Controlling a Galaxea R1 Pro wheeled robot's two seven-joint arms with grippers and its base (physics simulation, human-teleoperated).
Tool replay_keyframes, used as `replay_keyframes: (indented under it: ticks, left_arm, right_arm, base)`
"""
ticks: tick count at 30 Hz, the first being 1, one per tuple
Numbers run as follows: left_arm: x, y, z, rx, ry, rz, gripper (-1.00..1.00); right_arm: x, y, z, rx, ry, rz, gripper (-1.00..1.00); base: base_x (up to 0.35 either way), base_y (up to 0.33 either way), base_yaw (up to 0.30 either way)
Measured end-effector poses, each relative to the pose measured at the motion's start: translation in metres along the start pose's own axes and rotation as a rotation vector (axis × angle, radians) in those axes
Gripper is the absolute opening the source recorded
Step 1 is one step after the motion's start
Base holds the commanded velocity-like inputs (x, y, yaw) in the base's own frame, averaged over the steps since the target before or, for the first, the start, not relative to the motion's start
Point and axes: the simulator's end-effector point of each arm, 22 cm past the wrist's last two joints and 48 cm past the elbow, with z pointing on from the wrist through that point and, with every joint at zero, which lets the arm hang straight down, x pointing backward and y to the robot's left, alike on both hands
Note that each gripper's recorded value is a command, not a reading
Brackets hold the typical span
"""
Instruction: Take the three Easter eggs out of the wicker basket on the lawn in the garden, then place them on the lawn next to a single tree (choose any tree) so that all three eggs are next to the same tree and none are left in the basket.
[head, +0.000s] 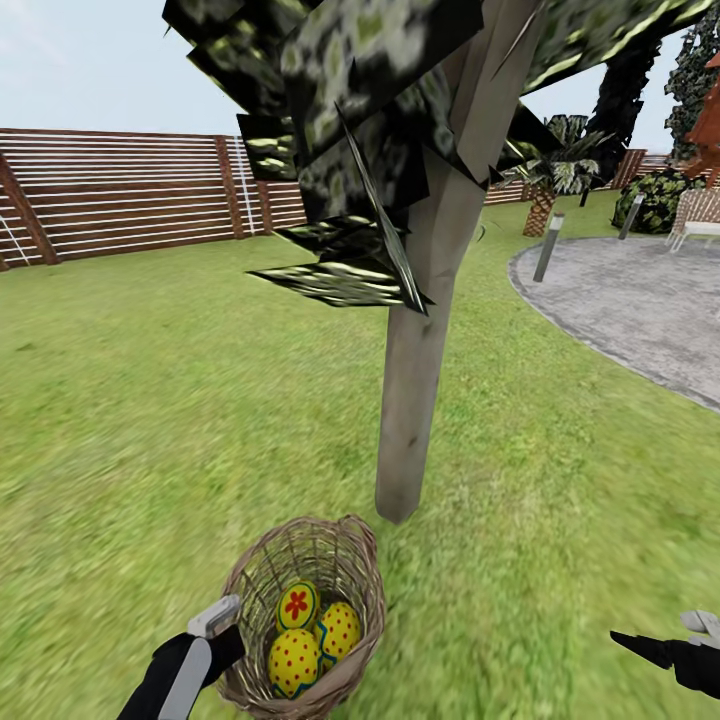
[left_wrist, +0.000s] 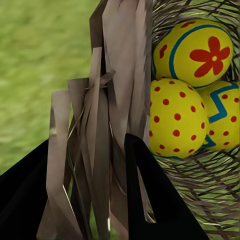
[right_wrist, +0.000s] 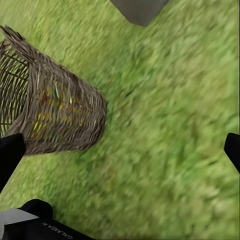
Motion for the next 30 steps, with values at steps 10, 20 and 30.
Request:
replay_keyframes:
  ticks: [10, 20, 30]
  left_arm:
    - [0.0, 0.0, 0.0, 0.0, 0.001, -0.003, -1.0]
    - [0.0, 0.0, 0.0, 0.0, 0.001, -0.003, -1.0]
    - [-0.01, 0.015, 0.001, -0.039, -0.032, 0.028, 1.0]
  right_arm:
    - [0.0, -0.003, 0.0, 0.012, 0.0, 0.001, 1.0]
    - [0.0, -0.003, 0.0, 0.015, 0.0, 0.0, 1.0]
    - [0.0, -0.004, -0.001, 0.015, -0.003, 0.0, 1.0]
  base:
    - [0.0, 0.0, 0.0]
    - [0.0, 0.0, 0.0]
    - [0.0, 0.0, 0.0]
